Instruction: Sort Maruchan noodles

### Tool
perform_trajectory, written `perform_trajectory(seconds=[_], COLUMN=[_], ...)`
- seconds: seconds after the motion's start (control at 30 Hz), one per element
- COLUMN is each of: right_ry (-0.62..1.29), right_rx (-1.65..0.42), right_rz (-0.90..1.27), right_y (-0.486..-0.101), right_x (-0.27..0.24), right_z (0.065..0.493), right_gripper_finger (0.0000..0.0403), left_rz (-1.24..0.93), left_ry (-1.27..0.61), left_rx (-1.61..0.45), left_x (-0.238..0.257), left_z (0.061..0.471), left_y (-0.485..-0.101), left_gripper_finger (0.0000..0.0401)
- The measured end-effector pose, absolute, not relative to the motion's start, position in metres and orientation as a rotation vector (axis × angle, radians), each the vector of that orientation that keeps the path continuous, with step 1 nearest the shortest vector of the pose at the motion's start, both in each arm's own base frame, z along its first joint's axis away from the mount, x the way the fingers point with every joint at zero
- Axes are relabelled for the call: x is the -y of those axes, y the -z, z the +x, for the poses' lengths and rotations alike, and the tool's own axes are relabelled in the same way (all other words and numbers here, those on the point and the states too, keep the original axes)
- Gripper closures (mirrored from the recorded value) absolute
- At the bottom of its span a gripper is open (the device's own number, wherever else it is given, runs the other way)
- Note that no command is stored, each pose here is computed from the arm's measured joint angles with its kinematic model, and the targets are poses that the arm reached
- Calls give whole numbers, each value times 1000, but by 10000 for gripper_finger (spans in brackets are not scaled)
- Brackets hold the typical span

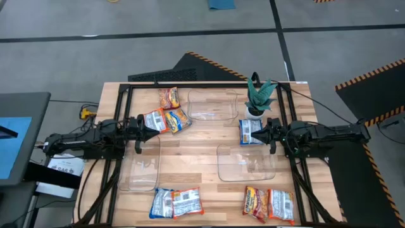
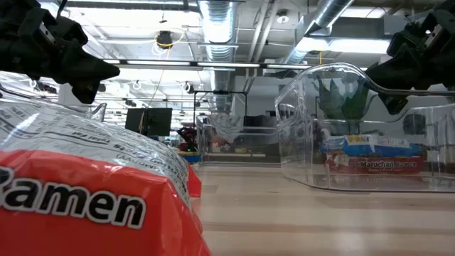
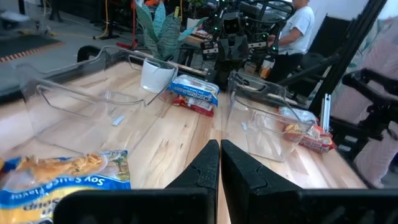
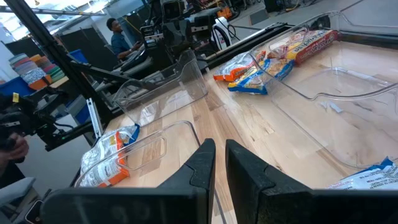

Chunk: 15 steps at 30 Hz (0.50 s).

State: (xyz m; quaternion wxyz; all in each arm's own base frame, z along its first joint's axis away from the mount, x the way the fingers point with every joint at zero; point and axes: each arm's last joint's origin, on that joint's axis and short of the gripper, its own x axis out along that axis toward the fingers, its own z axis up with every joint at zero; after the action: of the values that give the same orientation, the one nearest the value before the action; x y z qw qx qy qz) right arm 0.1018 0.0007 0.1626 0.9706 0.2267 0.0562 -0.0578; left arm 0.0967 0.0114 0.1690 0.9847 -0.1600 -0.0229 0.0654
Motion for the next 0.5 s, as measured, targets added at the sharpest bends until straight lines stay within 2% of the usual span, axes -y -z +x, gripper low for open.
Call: perform_trajectory(seconds=[0.1,0.27,0.4,0.5], right_ry=[116,117,117,116], right_rx=[-113,-113,-113,-113], right_rz=[458,458,458,458], right_y=[-163,-163,-163,-163], right_x=[-1,-1,-1,-1], right_z=[102,102,102,102], right_gripper_finger=[337,337,337,337], left_rz=[-405,-345,-288,-262], left_ry=[-182,-341,-436,-572], left_rx=[82,269,199,33], left_x=[-13,-19,-24,-34], left_z=[96,95,97,103], left_y=[-171,-187,-203,-217], left_gripper_finger=[401,401,388,357])
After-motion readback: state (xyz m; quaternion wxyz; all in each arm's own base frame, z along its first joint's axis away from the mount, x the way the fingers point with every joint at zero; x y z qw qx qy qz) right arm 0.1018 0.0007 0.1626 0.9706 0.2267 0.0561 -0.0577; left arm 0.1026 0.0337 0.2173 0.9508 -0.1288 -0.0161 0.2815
